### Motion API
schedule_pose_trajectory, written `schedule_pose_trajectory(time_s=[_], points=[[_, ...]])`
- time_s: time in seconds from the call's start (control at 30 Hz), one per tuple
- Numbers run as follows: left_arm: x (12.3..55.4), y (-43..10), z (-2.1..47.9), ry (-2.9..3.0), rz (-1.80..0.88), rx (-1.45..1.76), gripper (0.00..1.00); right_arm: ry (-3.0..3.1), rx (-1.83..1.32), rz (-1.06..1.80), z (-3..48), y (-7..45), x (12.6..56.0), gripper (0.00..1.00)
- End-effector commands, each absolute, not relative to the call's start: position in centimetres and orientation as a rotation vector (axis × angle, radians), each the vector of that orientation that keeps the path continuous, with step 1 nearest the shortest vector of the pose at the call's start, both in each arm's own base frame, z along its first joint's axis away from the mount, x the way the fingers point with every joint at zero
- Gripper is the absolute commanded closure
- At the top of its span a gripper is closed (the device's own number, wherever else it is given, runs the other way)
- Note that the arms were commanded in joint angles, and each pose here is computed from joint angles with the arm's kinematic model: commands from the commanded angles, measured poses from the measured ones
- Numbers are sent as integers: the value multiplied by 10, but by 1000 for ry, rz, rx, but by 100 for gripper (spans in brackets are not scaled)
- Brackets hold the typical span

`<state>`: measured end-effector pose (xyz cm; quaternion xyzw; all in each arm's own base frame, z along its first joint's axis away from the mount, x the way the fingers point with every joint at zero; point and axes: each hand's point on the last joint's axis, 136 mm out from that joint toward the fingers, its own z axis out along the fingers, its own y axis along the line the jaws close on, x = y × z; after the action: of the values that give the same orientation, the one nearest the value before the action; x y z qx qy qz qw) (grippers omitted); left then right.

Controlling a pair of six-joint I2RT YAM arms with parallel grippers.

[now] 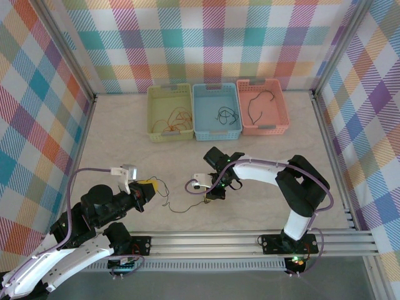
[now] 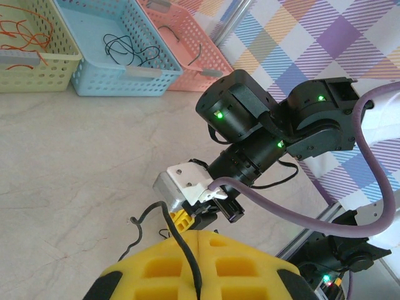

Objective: Untangle the cables

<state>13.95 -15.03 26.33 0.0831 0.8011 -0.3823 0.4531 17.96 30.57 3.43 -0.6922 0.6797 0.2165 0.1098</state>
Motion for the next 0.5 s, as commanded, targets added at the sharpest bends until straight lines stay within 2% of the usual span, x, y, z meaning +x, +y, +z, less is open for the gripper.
schedule_pose_trajectory(time_s=[0.0, 0.13, 0.27, 0.47], points=[[136, -150, 263, 1966, -945, 234, 100, 1962, -2009, 625, 43, 311, 183, 93], [136, -151, 262, 1970, -948, 235, 100, 1937, -1970, 653, 49, 315, 185, 98], [136, -150, 262, 1967, -946, 234, 100, 1919, -1976, 665, 52, 314, 183, 99], [136, -151, 262, 1970, -949, 237, 100, 1882, -2014, 777, 57, 317, 167, 82]])
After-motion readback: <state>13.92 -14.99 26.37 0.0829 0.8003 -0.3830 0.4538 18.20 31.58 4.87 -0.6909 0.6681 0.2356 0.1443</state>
